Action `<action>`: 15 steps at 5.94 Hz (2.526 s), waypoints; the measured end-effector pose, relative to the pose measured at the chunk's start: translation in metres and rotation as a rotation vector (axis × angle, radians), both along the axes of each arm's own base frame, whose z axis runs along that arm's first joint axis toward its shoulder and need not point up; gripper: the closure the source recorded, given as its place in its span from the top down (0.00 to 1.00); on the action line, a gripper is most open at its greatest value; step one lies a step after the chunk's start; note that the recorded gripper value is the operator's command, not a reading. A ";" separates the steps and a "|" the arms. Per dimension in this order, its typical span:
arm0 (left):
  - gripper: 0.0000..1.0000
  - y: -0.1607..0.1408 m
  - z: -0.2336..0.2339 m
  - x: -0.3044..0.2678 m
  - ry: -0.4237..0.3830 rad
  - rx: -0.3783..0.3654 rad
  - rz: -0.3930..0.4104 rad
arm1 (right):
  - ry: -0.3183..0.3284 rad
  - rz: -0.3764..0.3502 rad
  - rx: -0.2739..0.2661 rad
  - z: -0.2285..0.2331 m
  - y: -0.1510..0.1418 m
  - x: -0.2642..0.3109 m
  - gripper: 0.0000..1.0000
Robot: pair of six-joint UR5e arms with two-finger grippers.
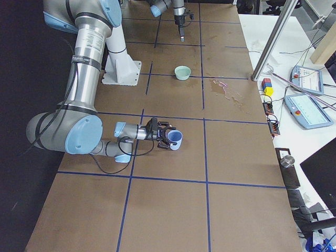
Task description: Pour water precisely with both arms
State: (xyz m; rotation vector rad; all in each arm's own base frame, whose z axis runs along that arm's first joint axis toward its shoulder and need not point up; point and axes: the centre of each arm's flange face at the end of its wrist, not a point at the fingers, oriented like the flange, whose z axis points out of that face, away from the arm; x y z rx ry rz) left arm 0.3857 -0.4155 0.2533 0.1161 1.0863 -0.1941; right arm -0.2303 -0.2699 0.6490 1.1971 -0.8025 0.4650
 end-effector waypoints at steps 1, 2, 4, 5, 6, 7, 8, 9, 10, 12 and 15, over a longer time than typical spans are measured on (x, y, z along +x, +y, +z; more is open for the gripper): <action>1.00 0.000 0.001 0.000 -0.001 -0.001 0.000 | 0.003 0.003 0.002 -0.004 0.001 0.008 1.00; 1.00 0.000 0.001 0.001 -0.002 -0.002 0.000 | 0.005 0.007 0.003 -0.007 0.001 0.015 1.00; 1.00 -0.001 0.001 0.001 -0.002 -0.002 0.000 | 0.006 0.014 -0.001 -0.009 -0.002 0.027 1.00; 1.00 0.000 0.000 0.000 -0.001 -0.001 0.000 | 0.012 0.006 -0.011 -0.011 -0.009 0.037 1.00; 1.00 0.000 -0.001 -0.001 0.001 0.001 -0.001 | 0.025 -0.013 -0.027 -0.011 -0.020 0.051 1.00; 1.00 0.001 0.001 -0.002 0.000 0.000 -0.001 | 0.035 -0.042 -0.052 -0.009 -0.033 0.069 1.00; 1.00 0.001 0.004 -0.003 -0.005 -0.001 0.000 | 0.039 -0.070 -0.078 -0.006 -0.044 0.089 1.00; 1.00 0.001 0.008 -0.006 -0.011 -0.001 -0.001 | 0.043 -0.097 -0.099 -0.004 -0.053 0.111 1.00; 1.00 0.004 0.018 -0.018 -0.022 -0.005 -0.010 | 0.055 -0.138 -0.126 0.000 -0.061 0.138 1.00; 1.00 0.003 0.038 -0.078 -0.064 0.027 -0.048 | 0.042 -0.257 -0.205 0.003 -0.075 0.191 1.00; 1.00 0.001 0.029 -0.085 -0.183 0.067 0.030 | 0.154 -0.424 -0.329 0.014 -0.095 0.257 1.00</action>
